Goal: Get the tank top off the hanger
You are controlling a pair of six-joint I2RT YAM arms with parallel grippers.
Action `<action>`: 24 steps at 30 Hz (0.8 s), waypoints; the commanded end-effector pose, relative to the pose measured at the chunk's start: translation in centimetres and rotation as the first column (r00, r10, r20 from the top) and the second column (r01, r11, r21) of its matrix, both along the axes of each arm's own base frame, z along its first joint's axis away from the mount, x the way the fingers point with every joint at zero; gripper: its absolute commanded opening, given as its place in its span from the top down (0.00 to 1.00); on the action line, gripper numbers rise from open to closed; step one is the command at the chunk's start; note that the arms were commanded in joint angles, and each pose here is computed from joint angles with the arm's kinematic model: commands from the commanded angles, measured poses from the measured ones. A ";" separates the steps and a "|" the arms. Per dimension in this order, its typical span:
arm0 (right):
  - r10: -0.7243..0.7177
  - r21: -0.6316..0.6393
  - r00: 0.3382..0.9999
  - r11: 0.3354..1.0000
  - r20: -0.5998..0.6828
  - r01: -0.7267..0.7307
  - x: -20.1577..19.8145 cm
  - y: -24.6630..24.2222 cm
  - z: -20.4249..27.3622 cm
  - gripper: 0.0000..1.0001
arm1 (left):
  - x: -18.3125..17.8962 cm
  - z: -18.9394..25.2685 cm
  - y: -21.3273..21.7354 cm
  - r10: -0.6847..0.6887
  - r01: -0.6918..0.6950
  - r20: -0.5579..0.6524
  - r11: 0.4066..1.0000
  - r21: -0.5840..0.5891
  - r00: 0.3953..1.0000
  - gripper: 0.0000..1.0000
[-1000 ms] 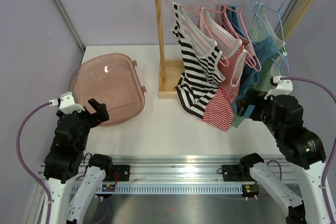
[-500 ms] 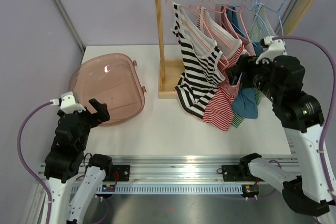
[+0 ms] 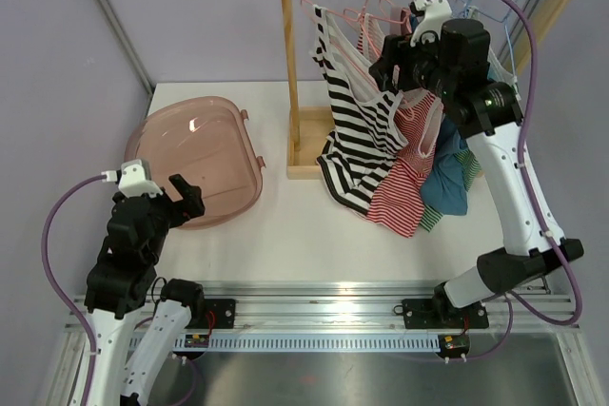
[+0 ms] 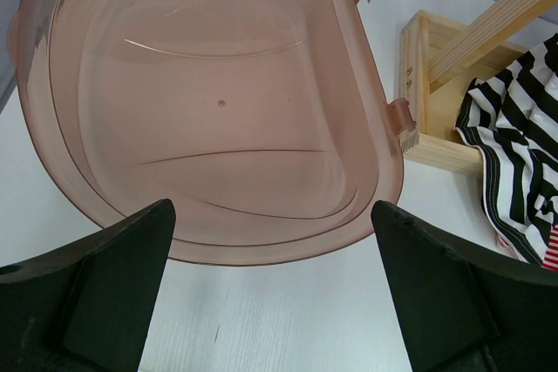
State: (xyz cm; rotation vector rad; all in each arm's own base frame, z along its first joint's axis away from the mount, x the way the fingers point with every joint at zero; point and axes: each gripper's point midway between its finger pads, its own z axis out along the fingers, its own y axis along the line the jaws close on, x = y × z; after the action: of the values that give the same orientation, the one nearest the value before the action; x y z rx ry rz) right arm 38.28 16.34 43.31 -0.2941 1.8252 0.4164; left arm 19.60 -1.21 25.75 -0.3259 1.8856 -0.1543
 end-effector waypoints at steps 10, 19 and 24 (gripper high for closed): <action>0.134 -0.086 0.989 0.988 0.064 -0.128 4.2 3.0 2.0 0.53 | 0.7 1.0 -0.7 -0.034 0.035 0.047 0.999 -0.013 0.998 0.01; 0.178 -0.070 0.983 0.982 0.046 -0.175 3.9 3.8 1.2 0.62 | 0.7 1.2 -0.8 -0.037 0.038 0.052 0.999 -0.014 0.998 0.01; 0.156 -0.064 0.986 0.986 0.055 -0.153 3.9 3.6 1.6 0.82 | 0.7 1.1 -0.7 -0.037 0.037 0.051 0.999 -0.011 0.998 0.01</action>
State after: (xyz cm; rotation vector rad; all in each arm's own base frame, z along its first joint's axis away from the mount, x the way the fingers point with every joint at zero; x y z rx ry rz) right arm 43.13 19.79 42.43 -0.4834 1.8356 0.4446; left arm 19.64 -1.49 25.71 -0.3157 1.8911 -0.1679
